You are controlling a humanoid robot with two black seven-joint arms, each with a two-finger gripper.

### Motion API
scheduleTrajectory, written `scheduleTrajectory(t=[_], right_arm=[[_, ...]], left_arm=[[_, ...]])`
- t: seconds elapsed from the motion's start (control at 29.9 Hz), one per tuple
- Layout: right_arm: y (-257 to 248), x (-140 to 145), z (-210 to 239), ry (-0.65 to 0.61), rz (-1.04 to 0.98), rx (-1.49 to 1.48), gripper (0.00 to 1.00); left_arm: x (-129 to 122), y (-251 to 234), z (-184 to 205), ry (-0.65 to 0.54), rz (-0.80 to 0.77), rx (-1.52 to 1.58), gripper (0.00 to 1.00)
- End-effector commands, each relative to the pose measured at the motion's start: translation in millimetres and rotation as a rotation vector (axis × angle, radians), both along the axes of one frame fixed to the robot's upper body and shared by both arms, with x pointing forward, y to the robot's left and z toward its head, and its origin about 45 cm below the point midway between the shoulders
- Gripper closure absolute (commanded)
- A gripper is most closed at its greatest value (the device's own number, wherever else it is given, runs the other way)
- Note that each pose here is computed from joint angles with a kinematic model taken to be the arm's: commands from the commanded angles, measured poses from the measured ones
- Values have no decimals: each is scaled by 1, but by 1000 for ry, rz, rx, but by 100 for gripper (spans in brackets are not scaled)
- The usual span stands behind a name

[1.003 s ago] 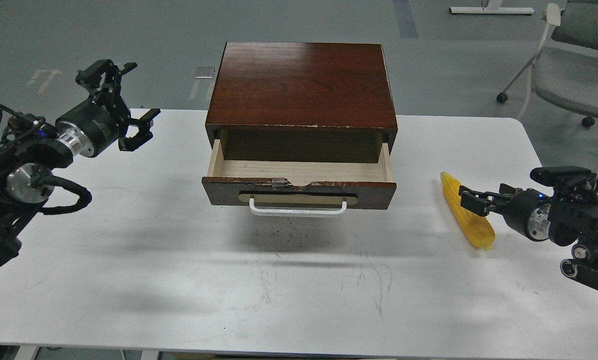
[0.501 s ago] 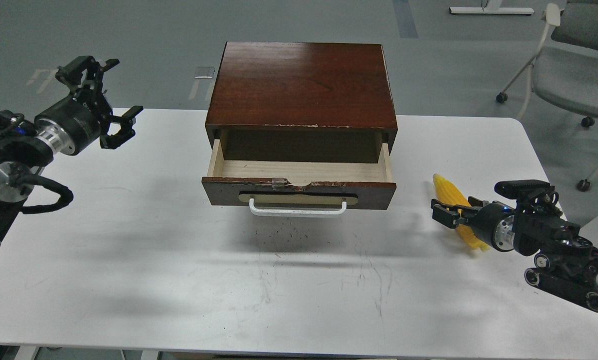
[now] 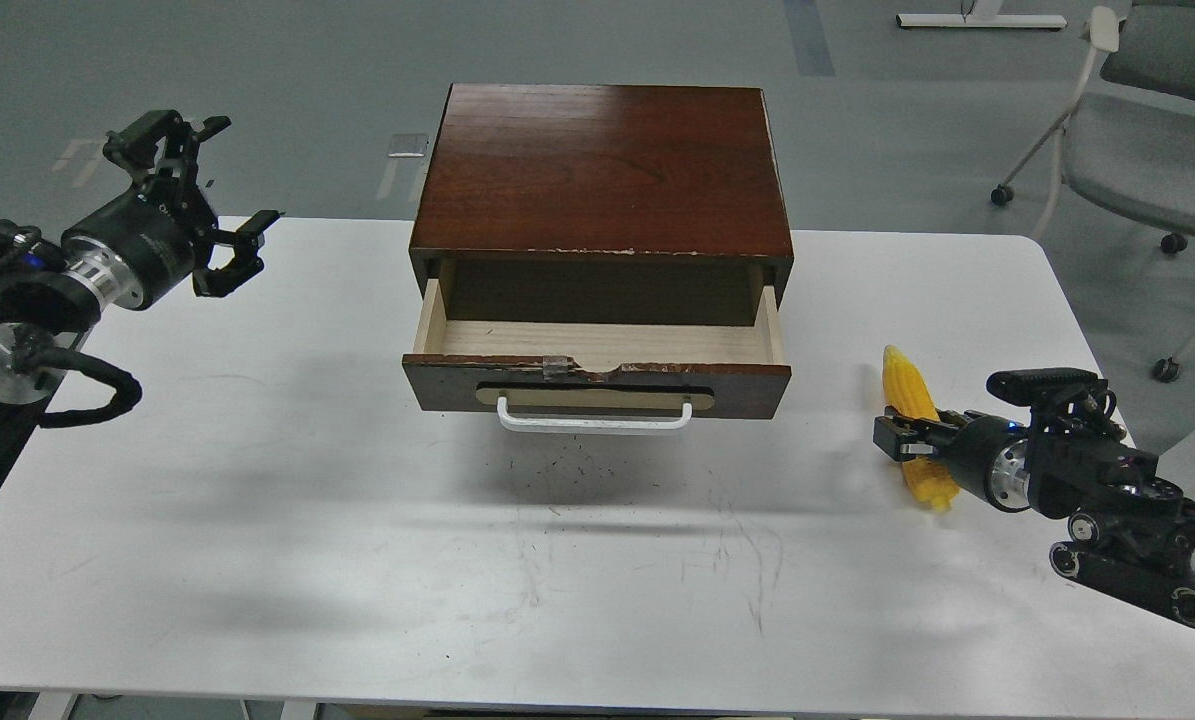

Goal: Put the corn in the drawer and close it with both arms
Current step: 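Lift the corn with the right gripper and carry it over the open drawer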

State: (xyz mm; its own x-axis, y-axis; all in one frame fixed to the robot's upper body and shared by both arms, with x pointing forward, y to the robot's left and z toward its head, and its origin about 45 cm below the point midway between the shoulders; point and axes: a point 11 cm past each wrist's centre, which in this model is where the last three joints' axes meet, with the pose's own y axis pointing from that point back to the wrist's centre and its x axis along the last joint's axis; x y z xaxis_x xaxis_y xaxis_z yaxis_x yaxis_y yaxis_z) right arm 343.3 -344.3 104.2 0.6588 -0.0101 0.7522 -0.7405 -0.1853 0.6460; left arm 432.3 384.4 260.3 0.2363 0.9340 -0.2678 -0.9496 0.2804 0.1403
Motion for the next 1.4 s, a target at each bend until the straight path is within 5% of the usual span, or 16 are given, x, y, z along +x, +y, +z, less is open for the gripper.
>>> scheduleTrajectory(t=[0.0,0.27,0.43,0.6,0.9,1.37], right_arm=[[3,7,14,-31,8,12,100],[-9,67,130,-296,55,-24,100],[38,106,250,-602,357,-173,100],[114,111,300,-756,668,-280,100],[220,83,240,-740,1130,-427,100],[254,50,175,-612,1336,-424,100]], left_arm=[[0,1,0,1,3,1,2],[1,0,1,-2,2,0,2],[0,1,1,-3,4,1,2],[0,2,1,-3,8,0,2],[1,3,1,-9,21,0,2],[0,16,3,-47,86,9,2]])
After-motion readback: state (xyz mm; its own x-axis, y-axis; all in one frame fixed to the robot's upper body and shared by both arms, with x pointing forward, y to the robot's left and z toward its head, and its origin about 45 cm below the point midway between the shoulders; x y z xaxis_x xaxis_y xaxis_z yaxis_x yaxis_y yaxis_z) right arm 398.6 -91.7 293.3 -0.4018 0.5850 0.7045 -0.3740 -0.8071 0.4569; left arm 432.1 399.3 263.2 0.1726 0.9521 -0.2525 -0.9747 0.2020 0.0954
